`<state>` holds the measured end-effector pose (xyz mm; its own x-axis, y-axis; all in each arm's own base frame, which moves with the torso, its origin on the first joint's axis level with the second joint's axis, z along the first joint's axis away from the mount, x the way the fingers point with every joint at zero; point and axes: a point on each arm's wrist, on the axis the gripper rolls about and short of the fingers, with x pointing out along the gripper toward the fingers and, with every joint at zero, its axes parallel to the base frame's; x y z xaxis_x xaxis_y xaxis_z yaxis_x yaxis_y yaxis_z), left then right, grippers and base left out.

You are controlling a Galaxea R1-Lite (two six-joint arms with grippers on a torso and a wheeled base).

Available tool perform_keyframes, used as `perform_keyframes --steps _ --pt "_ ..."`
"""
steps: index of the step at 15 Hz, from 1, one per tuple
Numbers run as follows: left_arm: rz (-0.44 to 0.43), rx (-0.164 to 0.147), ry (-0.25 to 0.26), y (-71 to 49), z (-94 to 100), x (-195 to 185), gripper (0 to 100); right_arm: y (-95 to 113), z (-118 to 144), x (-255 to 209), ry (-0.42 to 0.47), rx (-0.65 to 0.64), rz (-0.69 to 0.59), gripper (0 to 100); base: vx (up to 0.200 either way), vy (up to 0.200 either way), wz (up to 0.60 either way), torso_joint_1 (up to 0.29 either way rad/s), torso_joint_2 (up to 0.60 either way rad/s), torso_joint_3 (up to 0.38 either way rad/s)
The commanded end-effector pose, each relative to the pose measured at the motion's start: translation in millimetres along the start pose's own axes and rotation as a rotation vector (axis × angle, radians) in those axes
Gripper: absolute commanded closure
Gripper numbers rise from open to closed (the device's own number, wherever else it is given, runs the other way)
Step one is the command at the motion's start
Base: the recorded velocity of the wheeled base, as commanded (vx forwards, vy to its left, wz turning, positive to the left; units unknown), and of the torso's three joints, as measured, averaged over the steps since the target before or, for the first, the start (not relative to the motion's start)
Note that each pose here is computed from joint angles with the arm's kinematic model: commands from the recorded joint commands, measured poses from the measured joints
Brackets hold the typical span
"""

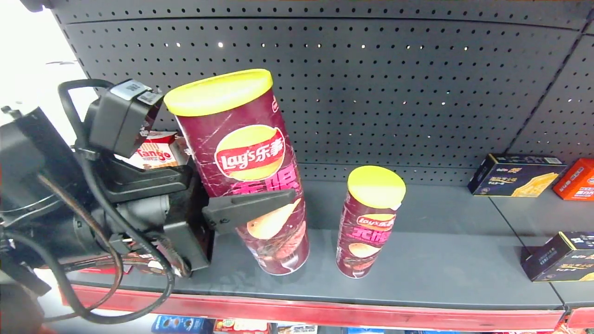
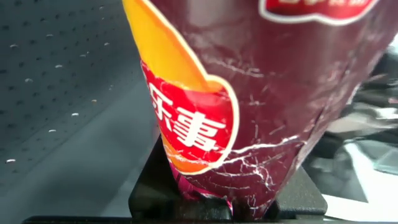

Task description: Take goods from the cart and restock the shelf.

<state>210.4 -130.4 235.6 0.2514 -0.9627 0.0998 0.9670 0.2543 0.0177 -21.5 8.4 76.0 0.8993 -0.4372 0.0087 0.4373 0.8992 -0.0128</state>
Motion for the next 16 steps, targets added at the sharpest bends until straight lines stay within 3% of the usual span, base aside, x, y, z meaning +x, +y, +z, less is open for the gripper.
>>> perform_keyframes --steps 1,2,3,6,9,10,11,12,13,15,16 --pt "0.071 0.022 0.013 38.8 -10.8 8 100 0 0 0 0.003 -0.001 0.0 0 0.0 0.0 0.0 0.0 0.0 0.0" --pt "0.083 0.032 0.006 52.3 -9.9 13 100 0 0 0 0.003 -0.001 0.0 0 0.0 0.0 0.0 0.0 0.0 0.0" --pt "0.086 0.042 -0.002 57.1 -6.1 16 100 0 0 0 0.003 -0.001 0.0 0 0.0 0.0 0.0 0.0 0.0 0.0" --pt "0.093 0.025 0.015 66.3 -7.4 27 100 0 0 0 0.003 -0.001 0.0 0 0.0 0.0 0.0 0.0 0.0 0.0" --pt "0.178 0.067 -0.024 76.0 -7.8 45 100 0 0 0 0.003 -0.001 0.0 0 0.0 0.0 0.0 0.0 0.0 0.0" --pt "0.179 0.062 -0.021 76.4 -2.6 48 100 0 0 0 0.003 -0.001 0.0 0 0.0 0.0 0.0 0.0 0.0 0.0" --pt "0.176 0.041 -0.001 75.8 -2.6 49 100 0 0 0 0.003 -0.001 0.0 0 0.0 0.0 0.0 0.0 0.0 0.0" --pt "0.175 0.001 0.059 75.6 -5.6 51 100 0 0 0 0.003 -0.001 0.0 0 0.0 0.0 0.0 0.0 0.0 0.0" --pt "0.171 0.008 0.079 76.2 -5.0 53 100 0 0 0 0.003 -0.001 0.0 0 0.0 0.0 0.0 0.0 0.0 0.0" --pt "0.157 0.053 0.084 77.1 -1.8 59 100 0 0 0 0.003 -0.001 0.0 0 0.0 0.0 0.0 0.0 0.0 0.0" --pt "0.143 0.054 0.086 77.0 -3.2 62 100 0 0 0 0.003 -0.001 0.0 0 0.0 0.0 0.0 0.0 0.0 0.0"
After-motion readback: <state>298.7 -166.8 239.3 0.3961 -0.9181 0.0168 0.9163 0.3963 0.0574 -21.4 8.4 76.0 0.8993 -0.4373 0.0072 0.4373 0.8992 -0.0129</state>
